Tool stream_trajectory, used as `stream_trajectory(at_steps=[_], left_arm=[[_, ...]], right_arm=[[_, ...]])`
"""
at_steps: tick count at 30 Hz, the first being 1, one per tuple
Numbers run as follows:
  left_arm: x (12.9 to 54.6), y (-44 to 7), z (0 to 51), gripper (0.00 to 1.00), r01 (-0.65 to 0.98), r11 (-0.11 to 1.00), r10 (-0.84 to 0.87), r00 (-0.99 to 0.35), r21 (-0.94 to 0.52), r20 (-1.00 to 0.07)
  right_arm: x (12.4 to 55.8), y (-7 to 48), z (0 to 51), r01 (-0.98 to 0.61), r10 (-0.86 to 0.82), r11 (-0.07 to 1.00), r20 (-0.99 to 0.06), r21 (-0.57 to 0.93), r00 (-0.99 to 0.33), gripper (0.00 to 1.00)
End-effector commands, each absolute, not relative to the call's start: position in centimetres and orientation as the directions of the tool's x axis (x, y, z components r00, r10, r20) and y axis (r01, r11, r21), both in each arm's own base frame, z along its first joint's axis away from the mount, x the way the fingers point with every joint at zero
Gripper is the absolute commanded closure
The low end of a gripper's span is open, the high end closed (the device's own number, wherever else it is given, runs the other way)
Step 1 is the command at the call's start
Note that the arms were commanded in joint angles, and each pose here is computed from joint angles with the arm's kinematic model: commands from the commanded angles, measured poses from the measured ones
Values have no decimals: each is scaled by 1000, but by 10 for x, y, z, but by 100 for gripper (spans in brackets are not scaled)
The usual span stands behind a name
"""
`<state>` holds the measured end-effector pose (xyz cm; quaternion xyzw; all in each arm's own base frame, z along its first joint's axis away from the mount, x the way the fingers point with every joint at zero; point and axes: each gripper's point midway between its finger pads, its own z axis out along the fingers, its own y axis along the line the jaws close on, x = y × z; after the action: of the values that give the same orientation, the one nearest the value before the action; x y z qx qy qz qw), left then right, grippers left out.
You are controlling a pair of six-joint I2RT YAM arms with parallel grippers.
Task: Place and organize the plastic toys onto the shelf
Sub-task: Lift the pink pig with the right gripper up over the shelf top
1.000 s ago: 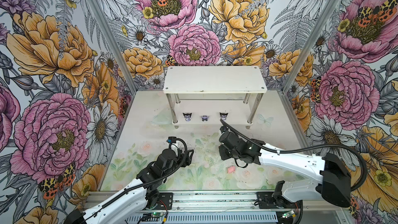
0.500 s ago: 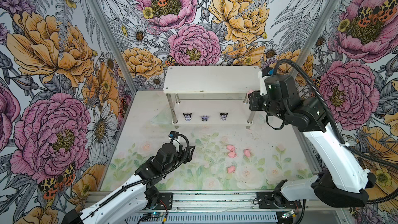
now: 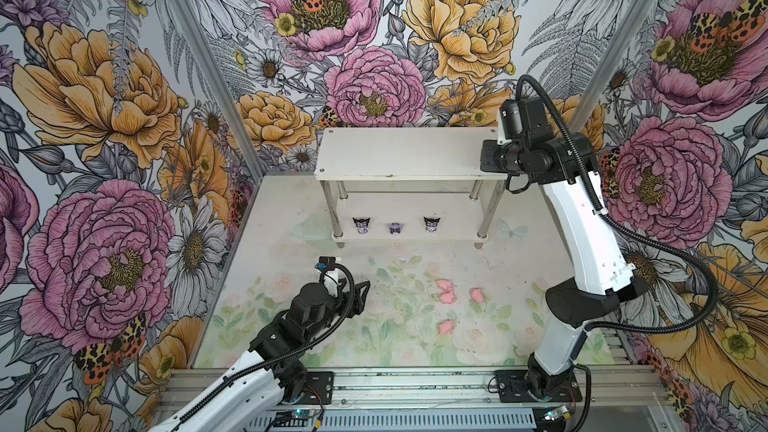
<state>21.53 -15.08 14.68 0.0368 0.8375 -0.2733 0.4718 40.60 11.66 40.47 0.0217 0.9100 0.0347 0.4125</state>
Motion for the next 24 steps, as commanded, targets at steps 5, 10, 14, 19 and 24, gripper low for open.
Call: stream_trajectory(at_steps=[5,10,14,19,24], left_arm=[[210,-141,152,19,326,844,-216,-519,-425,-827],[207,-121,163,19,286,860,-266,-457,-423,-849],[203,-108,169,19,264,863,-301,-414,-430,-859],[201,-103,172,18,259,861,-319,-393,-437,-862],[203,-105,169,17,258,863,-311,-407,-435,-859]], right_arm=[[416,110,389,3,60,997,-711,81,-701,85],[423,113,375,-1,52,997,-684,76,-728,85],[428,115,366,2,51,997,-669,74,-741,85],[429,116,362,1,51,997,-660,76,-750,79],[430,117,358,5,53,997,-652,76,-756,66]])
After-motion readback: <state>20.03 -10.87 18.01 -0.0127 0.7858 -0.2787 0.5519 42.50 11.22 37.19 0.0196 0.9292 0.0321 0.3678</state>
